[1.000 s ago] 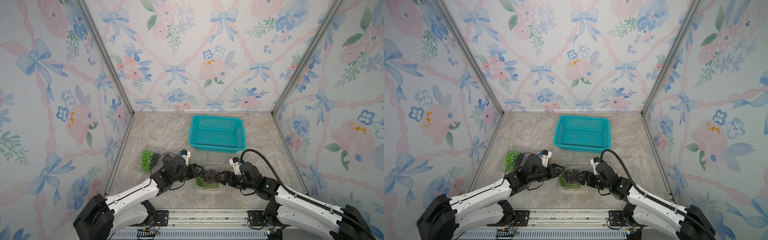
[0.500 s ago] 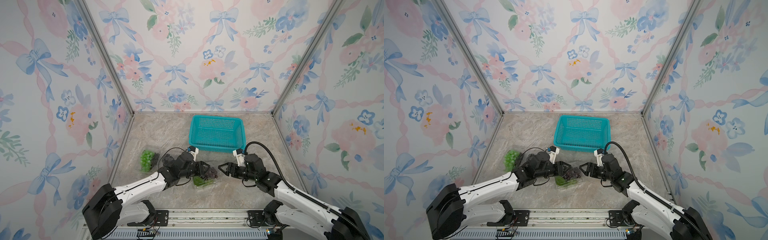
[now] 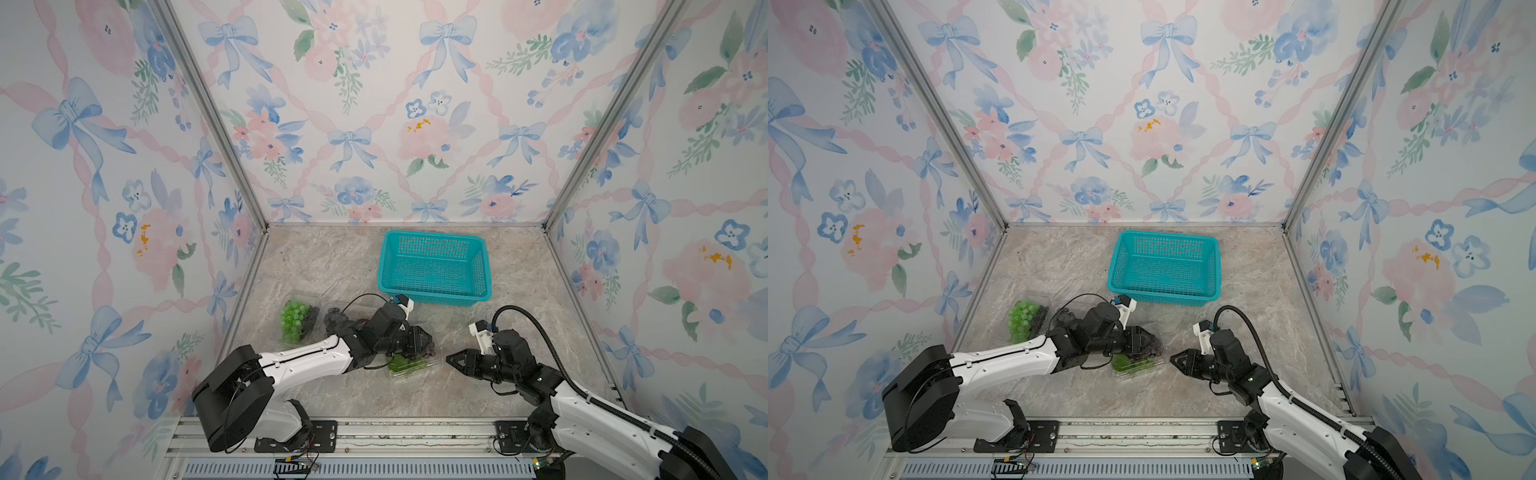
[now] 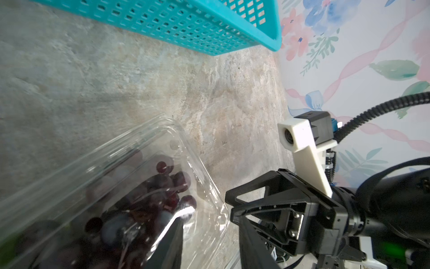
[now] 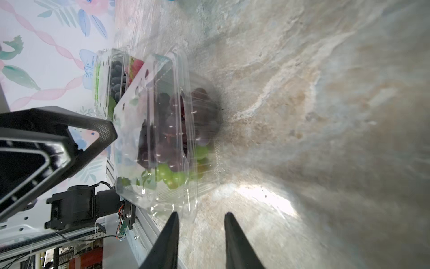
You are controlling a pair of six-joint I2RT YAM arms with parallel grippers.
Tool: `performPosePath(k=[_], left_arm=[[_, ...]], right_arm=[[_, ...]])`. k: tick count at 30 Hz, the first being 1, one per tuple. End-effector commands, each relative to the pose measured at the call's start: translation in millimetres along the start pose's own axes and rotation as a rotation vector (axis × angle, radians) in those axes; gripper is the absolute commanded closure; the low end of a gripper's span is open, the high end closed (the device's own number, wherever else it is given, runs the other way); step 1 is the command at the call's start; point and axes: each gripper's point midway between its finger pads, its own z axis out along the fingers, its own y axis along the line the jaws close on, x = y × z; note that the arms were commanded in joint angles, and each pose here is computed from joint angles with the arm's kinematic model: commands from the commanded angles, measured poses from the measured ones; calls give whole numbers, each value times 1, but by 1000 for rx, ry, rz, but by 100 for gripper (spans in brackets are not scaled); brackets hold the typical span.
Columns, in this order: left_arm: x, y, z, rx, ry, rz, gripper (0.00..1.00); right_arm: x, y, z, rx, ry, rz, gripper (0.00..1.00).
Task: Pack grapes into containers
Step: Close the packing box at the center of the board.
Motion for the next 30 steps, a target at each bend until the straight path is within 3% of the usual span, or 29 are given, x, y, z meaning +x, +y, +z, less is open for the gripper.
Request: performPosePath(k=[1,8,19,24,30], left_arm=[[2,2,4,-5,4,16,59],[5,7,8,-13,10,8,60],[15,21,14,-34,27,-6,60],[17,24,14,-36,29,-12,61],[18,24,14,-33,27,-13,61]], right_arm=[[-1,11,7,-50,12,-13,69],[0,9,16,-39,22,-9,70],[7,8,29,-51,51,9,79],[8,16,30,-68,54,-5,70],[7,23,32,-93,56,-5,69]])
